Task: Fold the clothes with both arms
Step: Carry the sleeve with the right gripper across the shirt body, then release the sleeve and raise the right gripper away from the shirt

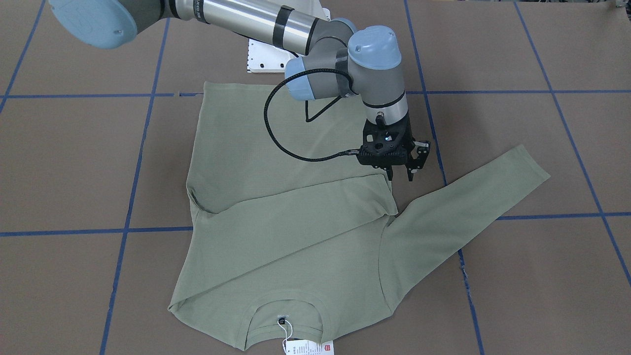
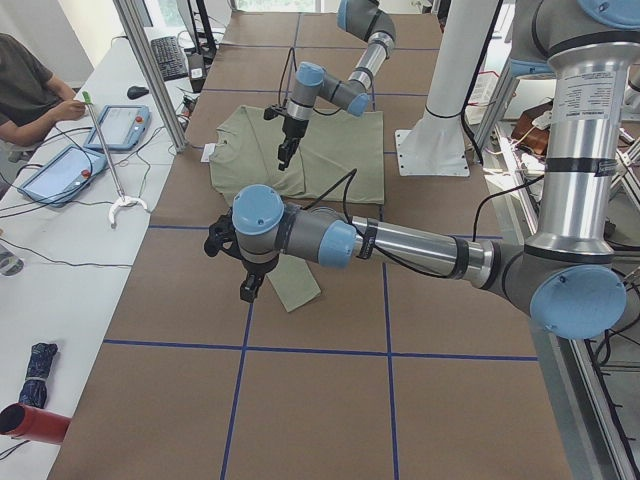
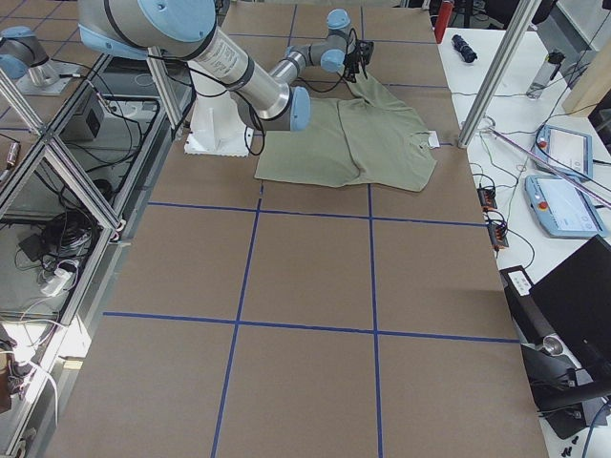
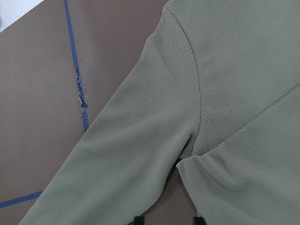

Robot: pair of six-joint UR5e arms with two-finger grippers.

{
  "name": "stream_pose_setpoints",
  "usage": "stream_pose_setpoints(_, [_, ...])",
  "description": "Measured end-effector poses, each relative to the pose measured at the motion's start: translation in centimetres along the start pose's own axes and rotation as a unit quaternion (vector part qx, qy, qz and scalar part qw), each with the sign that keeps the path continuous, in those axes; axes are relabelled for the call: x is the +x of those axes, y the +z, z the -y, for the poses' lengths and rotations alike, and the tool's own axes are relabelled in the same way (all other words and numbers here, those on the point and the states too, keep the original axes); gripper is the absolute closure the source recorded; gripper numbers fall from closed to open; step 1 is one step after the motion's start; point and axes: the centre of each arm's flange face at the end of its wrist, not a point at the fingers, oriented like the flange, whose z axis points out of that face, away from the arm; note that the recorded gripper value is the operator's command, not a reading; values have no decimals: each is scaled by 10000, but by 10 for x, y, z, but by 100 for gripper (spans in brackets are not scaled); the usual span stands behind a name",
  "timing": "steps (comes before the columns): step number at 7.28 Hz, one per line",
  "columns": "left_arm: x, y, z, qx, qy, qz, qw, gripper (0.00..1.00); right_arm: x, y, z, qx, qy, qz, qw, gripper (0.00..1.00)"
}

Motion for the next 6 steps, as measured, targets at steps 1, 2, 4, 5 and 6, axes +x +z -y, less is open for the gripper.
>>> stream_pose_setpoints(1, [0,25,3,-125,-145,-49,9998,0,-8,-5,2,27,11,46,10000,0])
stream_pose_setpoints(2, [-5,62,8,-216,-410,-98,9989,0,-3,-13,14,40,71,122,9999,0])
stream_pose_setpoints(4, [-15,138,10,-300,-957,-207,9947,4,83,-36,80,-176,280,153,9993,0])
stream_pose_setpoints(5, [-5,171,6,-389,-1079,-243,9931,9,134,-53,119,-330,398,100,9986,0])
stream_pose_setpoints(6, [7,198,0,-518,-1170,-233,9915,12,185,-77,159,-492,547,49,9973,0])
